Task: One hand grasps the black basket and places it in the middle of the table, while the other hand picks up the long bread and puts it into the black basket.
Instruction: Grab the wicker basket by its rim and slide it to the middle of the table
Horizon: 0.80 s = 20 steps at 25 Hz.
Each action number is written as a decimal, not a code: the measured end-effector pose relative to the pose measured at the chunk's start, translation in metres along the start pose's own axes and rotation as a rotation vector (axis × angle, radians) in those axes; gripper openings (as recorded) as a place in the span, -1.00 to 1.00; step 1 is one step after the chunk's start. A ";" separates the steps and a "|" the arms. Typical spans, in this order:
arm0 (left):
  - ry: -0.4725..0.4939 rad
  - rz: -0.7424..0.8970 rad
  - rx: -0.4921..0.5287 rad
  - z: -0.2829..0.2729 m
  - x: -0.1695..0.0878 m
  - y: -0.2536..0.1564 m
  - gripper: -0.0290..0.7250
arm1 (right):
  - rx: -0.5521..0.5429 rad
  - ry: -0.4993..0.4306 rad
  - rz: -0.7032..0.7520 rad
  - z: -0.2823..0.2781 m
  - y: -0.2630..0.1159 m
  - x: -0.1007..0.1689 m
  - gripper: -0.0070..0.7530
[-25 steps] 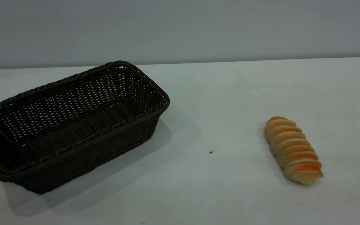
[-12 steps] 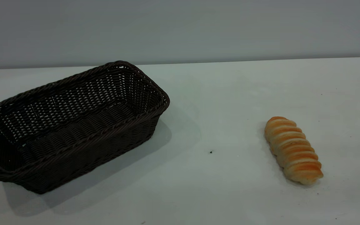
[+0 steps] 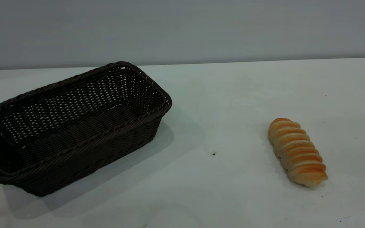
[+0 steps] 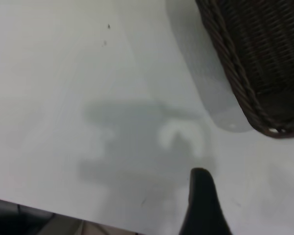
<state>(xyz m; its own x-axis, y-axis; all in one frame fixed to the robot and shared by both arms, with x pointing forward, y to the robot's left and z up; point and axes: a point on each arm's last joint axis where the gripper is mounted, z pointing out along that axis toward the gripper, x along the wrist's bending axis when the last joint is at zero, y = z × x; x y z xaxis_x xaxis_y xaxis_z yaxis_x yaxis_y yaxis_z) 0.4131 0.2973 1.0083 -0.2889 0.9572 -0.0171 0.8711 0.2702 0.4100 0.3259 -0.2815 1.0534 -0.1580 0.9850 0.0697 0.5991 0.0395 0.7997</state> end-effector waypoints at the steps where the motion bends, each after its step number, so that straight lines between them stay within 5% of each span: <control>1: 0.006 0.000 0.019 0.006 -0.003 0.006 0.58 | -0.016 -0.001 -0.003 0.000 0.002 0.000 -0.06; 6: 0.035 0.006 0.105 0.040 -0.021 0.038 0.58 | -0.062 -0.007 -0.007 0.002 0.007 -0.001 0.10; 20: 0.095 -0.002 0.339 0.134 -0.049 0.063 0.58 | -0.013 -0.014 -0.004 0.019 0.012 -0.002 0.11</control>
<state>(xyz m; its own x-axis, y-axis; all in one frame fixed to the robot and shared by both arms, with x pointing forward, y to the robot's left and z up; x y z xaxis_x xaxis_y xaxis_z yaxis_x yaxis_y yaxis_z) 0.5351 0.2817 0.9127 -0.3123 0.9471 0.0738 0.9483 0.3061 0.0842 0.3480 -0.2803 1.0516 -0.1498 0.9870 0.0583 0.5879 0.0415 0.8079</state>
